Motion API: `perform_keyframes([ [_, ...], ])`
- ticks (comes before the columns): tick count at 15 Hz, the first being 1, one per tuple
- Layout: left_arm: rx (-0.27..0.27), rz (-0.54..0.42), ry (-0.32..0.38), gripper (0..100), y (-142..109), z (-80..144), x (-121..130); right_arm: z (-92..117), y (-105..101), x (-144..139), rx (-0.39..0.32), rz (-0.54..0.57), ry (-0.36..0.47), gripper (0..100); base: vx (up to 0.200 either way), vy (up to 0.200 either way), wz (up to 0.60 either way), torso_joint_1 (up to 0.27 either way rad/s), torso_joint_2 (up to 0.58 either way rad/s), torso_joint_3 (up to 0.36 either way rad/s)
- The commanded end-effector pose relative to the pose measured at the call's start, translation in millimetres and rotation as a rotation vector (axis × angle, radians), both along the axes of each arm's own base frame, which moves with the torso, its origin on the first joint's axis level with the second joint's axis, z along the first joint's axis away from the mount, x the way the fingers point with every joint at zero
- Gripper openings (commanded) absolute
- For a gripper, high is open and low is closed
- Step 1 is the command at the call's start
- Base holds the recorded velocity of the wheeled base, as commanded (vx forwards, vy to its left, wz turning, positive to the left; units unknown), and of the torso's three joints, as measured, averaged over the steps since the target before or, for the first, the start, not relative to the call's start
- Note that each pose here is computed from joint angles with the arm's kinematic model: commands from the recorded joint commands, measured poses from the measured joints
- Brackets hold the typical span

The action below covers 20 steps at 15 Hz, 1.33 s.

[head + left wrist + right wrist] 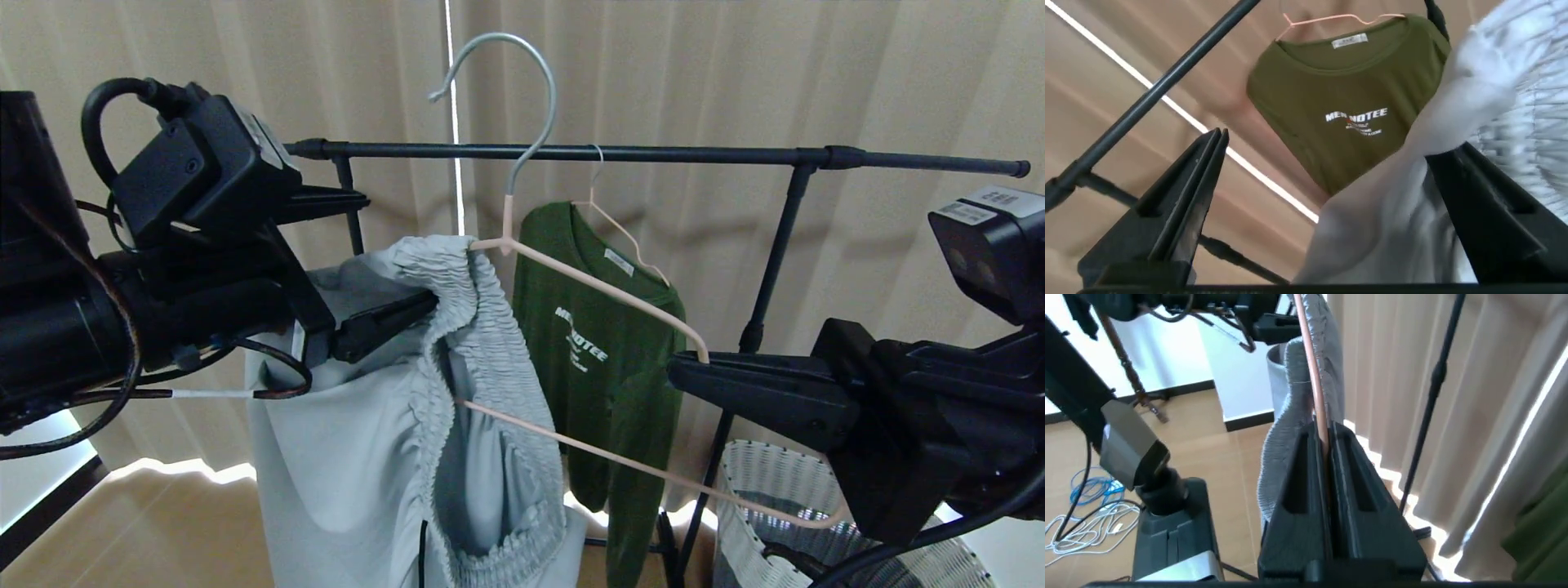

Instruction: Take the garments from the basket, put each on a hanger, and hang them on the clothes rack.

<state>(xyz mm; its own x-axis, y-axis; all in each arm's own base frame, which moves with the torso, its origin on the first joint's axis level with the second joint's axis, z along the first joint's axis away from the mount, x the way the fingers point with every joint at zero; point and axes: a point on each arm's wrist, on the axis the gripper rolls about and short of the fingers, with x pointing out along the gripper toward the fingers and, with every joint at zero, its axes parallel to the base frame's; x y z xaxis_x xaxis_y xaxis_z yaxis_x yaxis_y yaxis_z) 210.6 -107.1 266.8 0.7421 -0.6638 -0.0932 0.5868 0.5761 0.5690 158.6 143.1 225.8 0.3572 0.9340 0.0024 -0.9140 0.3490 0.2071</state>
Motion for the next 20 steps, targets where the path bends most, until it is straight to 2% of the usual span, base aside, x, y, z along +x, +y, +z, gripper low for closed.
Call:
perform_keyframes([
  [1, 0.004, -0.026, 0.008, 100, 0.0, -2.4, 1.3, 0.2, 0.2, -0.8, -0.002, 0.02, -0.01, 0, 0.0, 0.0, 0.0, 0.0, 0.0, 0.0],
  [2, 0.006, -0.03, 0.008, 100, -0.3, -2.8, 1.6, 0.5, 0.0, -1.2, -0.002, 0.028, -0.014, 0, 0.0, 0.0, 0.0, 0.0, 0.0, 0.0],
  [3, 0.006, -0.03, 0.01, 0, -0.2, -3.2, 1.6, 2.3, -0.8, -2.3, 0.003, 0.034, -0.02, 0, 0.0, 0.0, 0.0, 0.0, 0.0, 0.0],
  [12, 0.008, -0.023, 0.027, 0, 2.6, -8.1, -1.1, 2.5, -4.0, -1.1, 0.003, 0.018, -0.025, 0, 0.0, 0.0, 0.0, 0.0, 0.0, 0.0],
  [14, -0.014, -0.01, 0.048, 0, 4.0, -8.3, -0.4, -1.6, -9.2, 2.9, -0.019, -0.021, -0.039, 0, 0.0, 0.0, 0.0, 0.0, 0.0, 0.0],
  [15, -0.031, 0.004, 0.059, 0, 6.8, -7.3, 0.1, -3.0, -10.0, 2.8, -0.023, -0.04, -0.037, 100, 0.0, 0.0, 0.0, 0.0, 0.0, 0.0],
  [19, -0.044, 0.104, 0.095, 0, 24.2, -11.9, 8.9, -5.5, -21.7, 14.0, -0.047, -0.153, -0.064, 100, 0.0, 0.0, 0.0, 0.0, 0.0, 0.0],
  [20, -0.036, 0.176, 0.102, 0, 30.2, -14.5, 11.4, -7.9, -30.1, 20.9, -0.08, -0.204, -0.102, 100, 0.0, 0.0, 0.0, 0.0, 0.0, 0.0],
])
